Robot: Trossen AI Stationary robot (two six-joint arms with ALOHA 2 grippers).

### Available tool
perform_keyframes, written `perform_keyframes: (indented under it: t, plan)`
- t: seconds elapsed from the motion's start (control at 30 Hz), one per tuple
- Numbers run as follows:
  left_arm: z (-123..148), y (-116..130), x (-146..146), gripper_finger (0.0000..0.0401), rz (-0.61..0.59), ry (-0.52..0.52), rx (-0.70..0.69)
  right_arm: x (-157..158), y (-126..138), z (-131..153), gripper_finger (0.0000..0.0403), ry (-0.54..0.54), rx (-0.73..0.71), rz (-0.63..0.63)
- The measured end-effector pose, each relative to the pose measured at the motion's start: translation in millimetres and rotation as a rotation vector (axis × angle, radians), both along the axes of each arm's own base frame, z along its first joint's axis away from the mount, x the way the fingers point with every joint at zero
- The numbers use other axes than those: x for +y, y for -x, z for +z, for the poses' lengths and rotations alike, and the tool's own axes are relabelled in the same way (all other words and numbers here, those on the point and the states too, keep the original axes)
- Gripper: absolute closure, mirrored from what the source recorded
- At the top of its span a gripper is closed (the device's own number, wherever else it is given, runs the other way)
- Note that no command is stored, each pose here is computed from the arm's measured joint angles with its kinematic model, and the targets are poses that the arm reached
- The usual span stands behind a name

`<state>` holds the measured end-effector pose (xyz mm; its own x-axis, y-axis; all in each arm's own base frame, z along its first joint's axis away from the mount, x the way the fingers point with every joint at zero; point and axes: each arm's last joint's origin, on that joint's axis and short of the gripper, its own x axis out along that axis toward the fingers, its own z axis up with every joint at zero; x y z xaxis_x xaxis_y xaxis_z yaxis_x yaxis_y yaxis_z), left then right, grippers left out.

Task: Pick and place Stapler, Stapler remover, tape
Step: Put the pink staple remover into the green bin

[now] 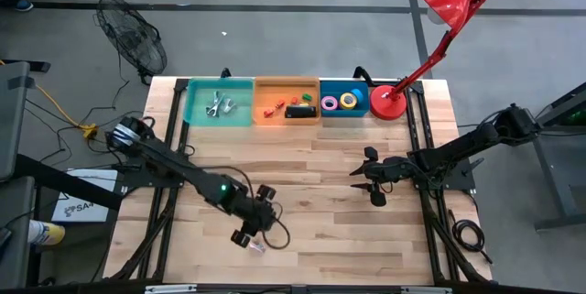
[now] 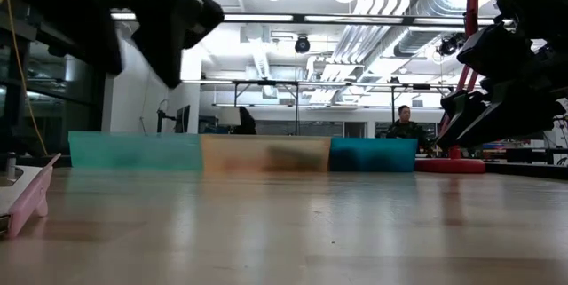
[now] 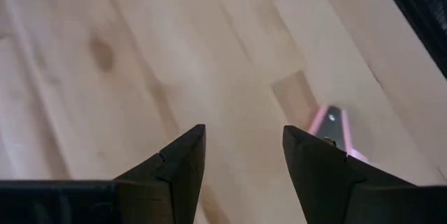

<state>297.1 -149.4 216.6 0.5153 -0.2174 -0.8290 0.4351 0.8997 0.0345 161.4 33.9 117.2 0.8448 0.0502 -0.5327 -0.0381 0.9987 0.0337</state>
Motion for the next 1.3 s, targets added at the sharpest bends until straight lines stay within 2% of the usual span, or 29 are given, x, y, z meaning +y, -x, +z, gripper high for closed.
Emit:
perform_keyframes:
  t: [0.1, 0.27, 0.4, 0.47, 0.6, 0.73, 0.8, 0.9, 1.1, 1.3]
  plan:
    - [-6, -6, -11, 0.0215, -0.023, -0.022, 0.044, 0, 0, 0, 0.0233, -0.002, 0.003, 0.002]
    - [1, -22, -34, 0.0215, -0.047, -0.049, 0.081, 0, 0, 0, 0.0233, -0.002, 0.003, 0.002]
    - [11, -40, -45, 0.0215, 0.002, -0.025, 0.123, 0, 0, 0, 0.0233, -0.002, 0.003, 0.002]
    - [16, -50, -52, 0.0214, -0.011, -0.005, 0.124, 0, 0, -1, 0.0233, -0.010, 0.008, 0.005]
    - [9, -61, -63, 0.0197, -0.050, 0.008, 0.204, 1, 1, -3, 0.0233, -0.018, 0.027, 0.020]
    - [0, -65, -71, 0.0156, -0.090, 0.020, 0.304, 1, 1, -5, 0.0233, -0.016, 0.043, 0.024]
    - [-6, -63, -70, 0.0134, -0.109, -0.005, 0.363, 1, 0, -5, 0.0233, -0.013, 0.039, 0.017]
    - [-11, -63, -70, 0.0113, -0.113, -0.026, 0.381, 1, 0, -6, 0.0233, -0.019, 0.047, 0.012]
    - [-20, -53, -76, 0.0106, -0.179, -0.142, 0.432, 1, 2, -10, 0.0233, -0.067, 0.085, 0.007]
    - [-31, -45, -92, 0.0106, -0.226, -0.233, 0.419, 5, 4, -13, 0.0233, -0.087, 0.114, 0.017]
